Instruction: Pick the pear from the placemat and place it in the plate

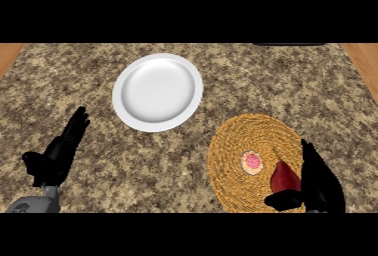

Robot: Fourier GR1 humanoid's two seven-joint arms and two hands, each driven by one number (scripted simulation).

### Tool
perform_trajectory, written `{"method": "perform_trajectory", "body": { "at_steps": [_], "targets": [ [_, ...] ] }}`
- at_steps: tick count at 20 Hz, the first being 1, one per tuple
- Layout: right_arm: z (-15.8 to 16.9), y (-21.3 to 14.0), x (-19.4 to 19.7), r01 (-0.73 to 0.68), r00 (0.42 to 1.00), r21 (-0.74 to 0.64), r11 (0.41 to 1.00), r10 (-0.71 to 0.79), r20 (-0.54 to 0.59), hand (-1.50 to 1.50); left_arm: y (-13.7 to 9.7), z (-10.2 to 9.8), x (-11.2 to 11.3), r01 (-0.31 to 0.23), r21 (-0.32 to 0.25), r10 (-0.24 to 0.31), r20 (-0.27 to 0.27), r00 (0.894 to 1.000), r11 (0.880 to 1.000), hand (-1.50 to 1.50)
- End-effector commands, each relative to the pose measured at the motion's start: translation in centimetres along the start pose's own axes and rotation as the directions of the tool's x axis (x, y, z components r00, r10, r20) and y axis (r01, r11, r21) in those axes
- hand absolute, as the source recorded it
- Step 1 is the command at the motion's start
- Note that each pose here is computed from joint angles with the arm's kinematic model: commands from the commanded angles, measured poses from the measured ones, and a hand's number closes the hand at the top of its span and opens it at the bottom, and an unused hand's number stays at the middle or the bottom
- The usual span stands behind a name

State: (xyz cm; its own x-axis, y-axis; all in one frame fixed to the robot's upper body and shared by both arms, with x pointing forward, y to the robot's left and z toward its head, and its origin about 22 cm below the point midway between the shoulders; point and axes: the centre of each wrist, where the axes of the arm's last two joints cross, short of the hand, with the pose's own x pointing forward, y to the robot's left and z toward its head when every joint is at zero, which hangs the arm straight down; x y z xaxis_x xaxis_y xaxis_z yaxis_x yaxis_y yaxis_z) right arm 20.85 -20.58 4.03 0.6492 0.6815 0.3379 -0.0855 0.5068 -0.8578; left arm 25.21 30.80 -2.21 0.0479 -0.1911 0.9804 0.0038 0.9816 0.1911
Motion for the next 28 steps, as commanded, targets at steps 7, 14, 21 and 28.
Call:
{"method": "perform_trajectory", "body": {
  "at_steps": [7,14,21,28],
  "targets": [
    [-1.6,1.7,-0.1,-0.037,0.997,0.086,0.996,0.032,0.065,1.5,-1.0,1.5,0.3,0.002,0.004,-0.002,-0.006,1.0,1.0,0.0],
    [-1.0,4.7,0.8,-0.046,0.99,0.021,0.999,0.042,0.132,1.5,-1.2,0.8,0.2,0.007,-0.005,-0.007,-0.007,1.0,1.0,0.0],
    [7.6,8.7,2.6,0.032,0.999,-0.161,0.986,-0.034,-0.007,1.5,-0.6,0.6,0.6,0.002,-0.001,-0.002,0.006,1.0,1.0,0.0],
    [13.7,6.8,5.7,0.041,0.994,-0.328,0.944,-0.007,0.106,1.5,-1.0,1.0,0.3,-0.013,-0.023,0.013,-0.015,1.0,1.0,0.0]
  ]
}}
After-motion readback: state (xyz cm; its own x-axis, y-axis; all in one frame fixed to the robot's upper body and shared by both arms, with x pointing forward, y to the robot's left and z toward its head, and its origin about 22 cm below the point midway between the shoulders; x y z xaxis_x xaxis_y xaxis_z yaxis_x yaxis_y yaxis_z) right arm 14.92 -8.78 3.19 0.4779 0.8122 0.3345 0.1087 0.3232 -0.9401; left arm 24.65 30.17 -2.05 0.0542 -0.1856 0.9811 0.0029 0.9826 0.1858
